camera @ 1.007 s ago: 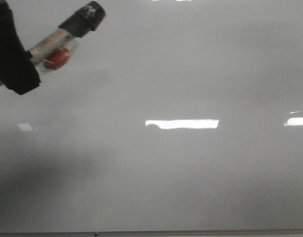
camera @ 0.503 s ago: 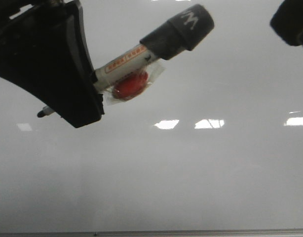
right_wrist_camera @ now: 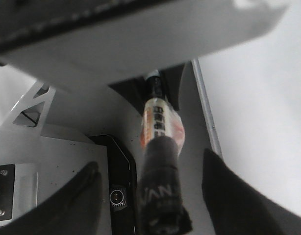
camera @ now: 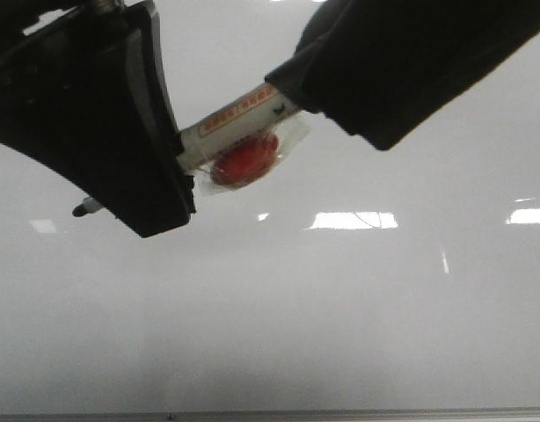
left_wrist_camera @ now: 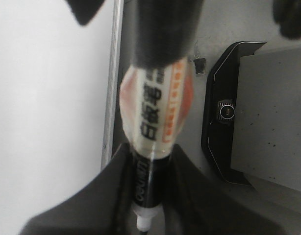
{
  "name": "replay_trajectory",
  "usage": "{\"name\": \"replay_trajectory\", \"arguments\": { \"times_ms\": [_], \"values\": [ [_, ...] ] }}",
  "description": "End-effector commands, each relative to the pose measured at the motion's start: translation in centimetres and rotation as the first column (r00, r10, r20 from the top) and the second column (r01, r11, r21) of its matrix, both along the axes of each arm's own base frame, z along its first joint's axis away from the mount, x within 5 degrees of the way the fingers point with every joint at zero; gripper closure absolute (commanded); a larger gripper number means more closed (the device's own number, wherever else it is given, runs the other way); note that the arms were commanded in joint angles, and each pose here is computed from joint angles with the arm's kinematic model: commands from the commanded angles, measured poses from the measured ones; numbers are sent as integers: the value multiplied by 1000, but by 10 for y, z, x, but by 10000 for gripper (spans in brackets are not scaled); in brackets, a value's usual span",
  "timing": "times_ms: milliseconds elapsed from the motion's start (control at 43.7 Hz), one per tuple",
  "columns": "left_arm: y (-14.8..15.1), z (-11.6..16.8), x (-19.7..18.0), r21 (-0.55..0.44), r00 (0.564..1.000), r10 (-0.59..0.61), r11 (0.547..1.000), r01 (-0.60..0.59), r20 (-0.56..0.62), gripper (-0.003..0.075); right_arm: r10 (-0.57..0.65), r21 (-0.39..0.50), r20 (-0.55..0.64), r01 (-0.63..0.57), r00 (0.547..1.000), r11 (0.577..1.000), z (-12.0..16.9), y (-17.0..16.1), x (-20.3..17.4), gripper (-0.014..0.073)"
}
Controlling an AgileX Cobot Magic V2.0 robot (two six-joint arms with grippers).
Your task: Write number 7 on whiteboard
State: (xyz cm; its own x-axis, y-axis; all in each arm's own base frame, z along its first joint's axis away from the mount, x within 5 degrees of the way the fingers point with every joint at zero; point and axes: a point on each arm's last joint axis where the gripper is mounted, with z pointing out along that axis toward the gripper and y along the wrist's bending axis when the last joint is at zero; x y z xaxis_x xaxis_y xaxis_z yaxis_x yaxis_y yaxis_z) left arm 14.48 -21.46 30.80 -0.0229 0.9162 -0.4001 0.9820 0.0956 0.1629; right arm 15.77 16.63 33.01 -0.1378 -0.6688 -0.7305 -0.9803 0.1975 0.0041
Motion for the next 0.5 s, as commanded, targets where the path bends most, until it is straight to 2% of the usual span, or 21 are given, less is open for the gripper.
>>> {"name": "replay_trajectory", "arguments": {
  "times_ms": [0,137,366,458,480],
  "values": [
    [-3,19,-2,-89,999,-1,996,5,44,741,-15,81,41,11,999,997,17,3,0,183],
    [-3,19,-2,-92,999,-1,996,5,44,741,-13,82,39,10,999,997,18,3,0,337],
    [-3,19,-2,-92,999,-1,996,5,44,736,-13,82,38,10,999,997,18,3,0,517],
    [-3,19,-2,-94,999,2,996,2,41,664,-13,82,38,10,999,997,18,3,0,563],
    [-3,19,-2,-95,999,1,995,3,42,612,-13,82,38,10,999,997,18,3,0,577]
  ]
}}
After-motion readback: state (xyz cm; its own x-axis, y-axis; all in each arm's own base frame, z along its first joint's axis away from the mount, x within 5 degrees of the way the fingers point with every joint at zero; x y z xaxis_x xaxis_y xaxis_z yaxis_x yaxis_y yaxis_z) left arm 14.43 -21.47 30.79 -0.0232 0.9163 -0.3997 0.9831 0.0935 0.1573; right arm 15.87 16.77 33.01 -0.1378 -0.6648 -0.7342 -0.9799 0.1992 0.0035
